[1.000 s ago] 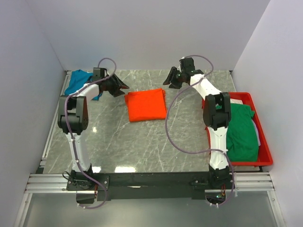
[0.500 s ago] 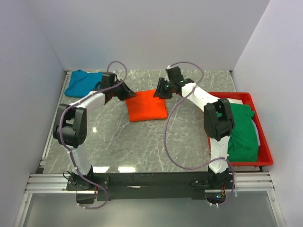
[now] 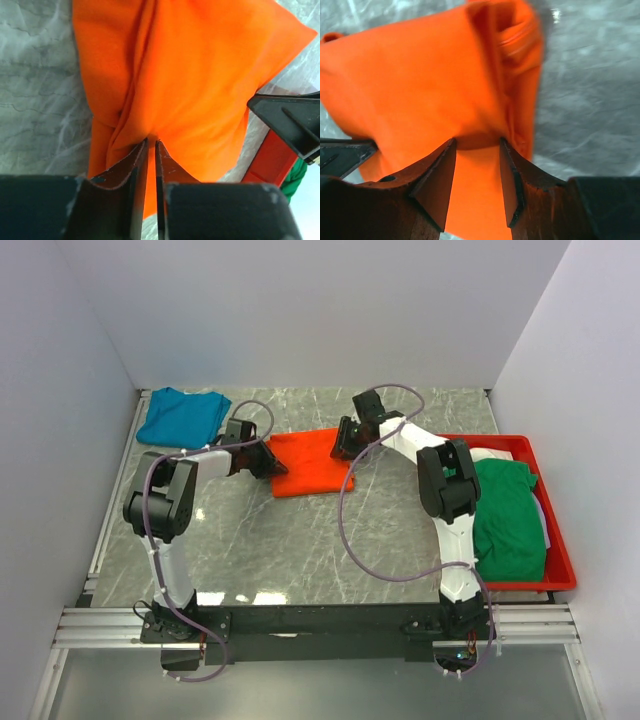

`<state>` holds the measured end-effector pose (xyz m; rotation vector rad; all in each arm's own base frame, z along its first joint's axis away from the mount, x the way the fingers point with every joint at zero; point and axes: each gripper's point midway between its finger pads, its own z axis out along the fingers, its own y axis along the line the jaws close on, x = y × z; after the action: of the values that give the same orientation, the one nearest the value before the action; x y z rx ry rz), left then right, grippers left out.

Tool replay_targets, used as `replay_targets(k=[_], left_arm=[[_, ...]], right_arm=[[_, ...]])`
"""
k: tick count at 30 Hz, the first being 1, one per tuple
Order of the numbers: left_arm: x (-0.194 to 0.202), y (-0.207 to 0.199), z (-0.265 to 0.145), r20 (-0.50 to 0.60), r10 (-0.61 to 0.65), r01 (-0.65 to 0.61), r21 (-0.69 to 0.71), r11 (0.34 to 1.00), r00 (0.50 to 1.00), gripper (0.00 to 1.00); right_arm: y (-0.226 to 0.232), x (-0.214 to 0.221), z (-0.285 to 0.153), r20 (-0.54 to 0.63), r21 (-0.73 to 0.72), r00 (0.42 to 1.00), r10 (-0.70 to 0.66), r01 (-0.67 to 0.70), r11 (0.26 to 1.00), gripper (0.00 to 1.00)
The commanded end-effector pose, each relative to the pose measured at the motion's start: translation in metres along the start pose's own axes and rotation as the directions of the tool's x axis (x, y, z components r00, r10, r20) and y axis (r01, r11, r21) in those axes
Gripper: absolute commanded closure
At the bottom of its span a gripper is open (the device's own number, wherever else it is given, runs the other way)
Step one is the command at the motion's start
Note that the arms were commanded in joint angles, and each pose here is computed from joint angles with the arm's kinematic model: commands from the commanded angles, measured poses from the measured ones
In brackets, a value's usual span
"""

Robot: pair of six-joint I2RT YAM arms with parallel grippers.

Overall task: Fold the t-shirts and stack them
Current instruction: Fold the tshirt

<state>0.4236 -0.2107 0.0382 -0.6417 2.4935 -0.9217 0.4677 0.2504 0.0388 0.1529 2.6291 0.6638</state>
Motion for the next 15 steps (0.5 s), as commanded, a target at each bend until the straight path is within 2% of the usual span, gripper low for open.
replay_targets(k=[1, 4, 5, 7, 8, 10, 15], left_arm=[[-0.016, -0.001, 0.003, 0.047, 0.025, -0.025, -0.004, 1.0, 0.999, 0.83], [-0.019, -0.009, -0.003, 0.04, 0.045, -0.045, 0.022, 0.999, 0.998, 0.74], [-0.024, -0.009, -0.006, 0.06, 0.059, -0.06, 0.01, 0.998, 0.996, 0.66], [-0.037, -0.013, -0.019, 0.1, 0.067, -0.068, 0.004, 0.998, 0.993, 0.59], [-0.039, -0.011, -0.024, 0.104, 0.067, -0.066, -0.013, 0.998, 0.992, 0.52], [-0.051, -0.008, -0.036, 0.139, 0.057, -0.054, -0.023, 0.998, 0.989, 0.47], [-0.056, 0.006, -0.04, 0.125, 0.045, -0.039, -0.054, 0.998, 0.991, 0.36]], right_arm=[[0.0, -0.018, -0.004, 0.029, -0.008, 1.0, 0.011, -0.011, 1.0, 0.53], [0.003, -0.02, -0.009, 0.038, -0.022, 0.999, 0.002, -0.001, 1.0, 0.53], [0.006, -0.021, -0.013, 0.048, -0.028, 0.999, -0.001, 0.002, 1.0, 0.53], [0.008, -0.024, -0.018, 0.056, -0.032, 0.998, -0.005, 0.007, 0.999, 0.53], [0.012, -0.026, -0.021, 0.063, -0.04, 0.998, -0.01, 0.012, 0.999, 0.53], [0.014, -0.028, -0.024, 0.067, -0.046, 0.998, -0.014, 0.017, 0.999, 0.53], [0.027, -0.035, -0.042, 0.097, -0.08, 0.995, -0.014, 0.022, 0.997, 0.53]])
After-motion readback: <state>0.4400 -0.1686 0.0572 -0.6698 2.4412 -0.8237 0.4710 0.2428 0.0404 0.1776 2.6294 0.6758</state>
